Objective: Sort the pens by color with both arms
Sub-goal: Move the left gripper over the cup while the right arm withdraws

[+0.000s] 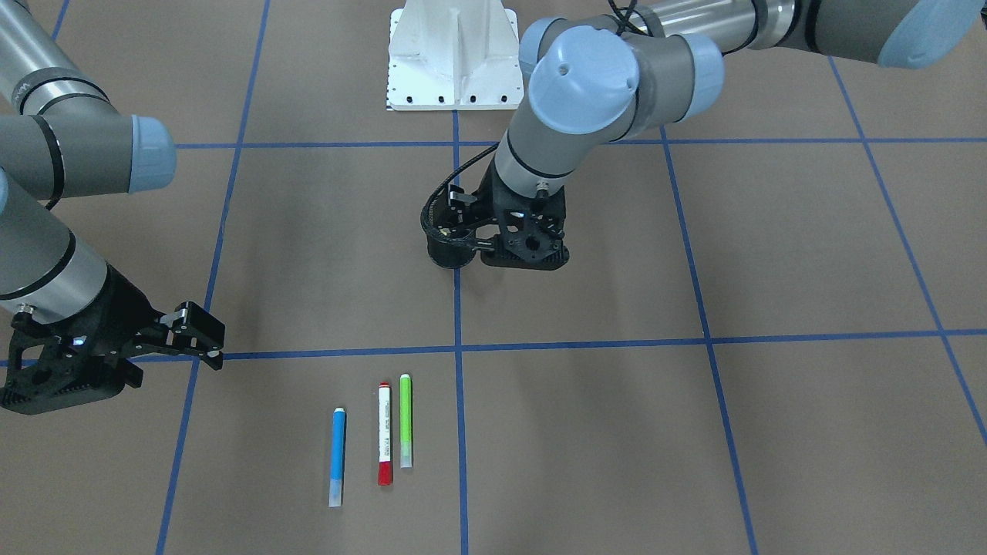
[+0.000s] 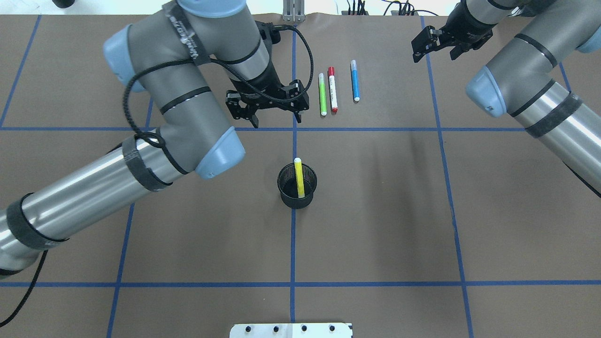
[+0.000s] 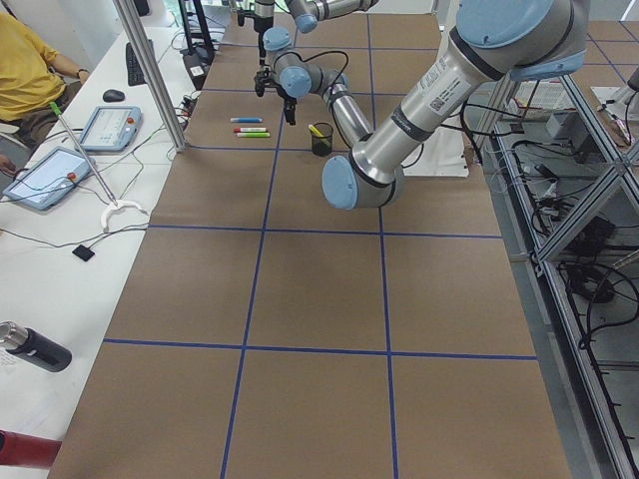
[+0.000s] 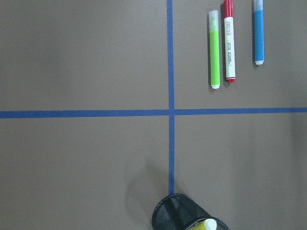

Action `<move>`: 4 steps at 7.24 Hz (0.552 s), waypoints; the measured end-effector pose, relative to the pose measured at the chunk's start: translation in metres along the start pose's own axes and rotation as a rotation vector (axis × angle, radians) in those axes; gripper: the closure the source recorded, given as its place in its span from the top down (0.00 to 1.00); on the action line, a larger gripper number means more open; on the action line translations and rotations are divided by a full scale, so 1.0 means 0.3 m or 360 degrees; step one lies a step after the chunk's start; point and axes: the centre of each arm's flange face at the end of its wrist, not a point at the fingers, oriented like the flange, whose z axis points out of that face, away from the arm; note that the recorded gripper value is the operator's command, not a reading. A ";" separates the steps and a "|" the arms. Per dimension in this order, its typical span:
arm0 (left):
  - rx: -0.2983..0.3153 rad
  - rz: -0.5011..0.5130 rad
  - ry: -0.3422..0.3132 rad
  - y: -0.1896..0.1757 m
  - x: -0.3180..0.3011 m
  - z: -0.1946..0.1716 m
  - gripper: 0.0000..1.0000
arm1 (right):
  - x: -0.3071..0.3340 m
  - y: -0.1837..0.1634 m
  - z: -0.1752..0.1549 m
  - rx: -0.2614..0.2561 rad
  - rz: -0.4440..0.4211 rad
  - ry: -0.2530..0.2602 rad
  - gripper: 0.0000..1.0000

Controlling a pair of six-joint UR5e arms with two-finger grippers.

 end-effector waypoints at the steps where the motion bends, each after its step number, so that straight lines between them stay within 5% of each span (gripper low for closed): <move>1: -0.0037 -0.0017 -0.0053 0.000 0.060 0.060 0.68 | 0.013 0.005 -0.001 -0.0004 -0.0001 -0.0002 0.99; 4: -0.0117 -0.0039 -0.0165 0.041 0.120 0.205 0.55 | 0.015 0.008 -0.001 -0.0004 -0.0006 -0.0005 0.99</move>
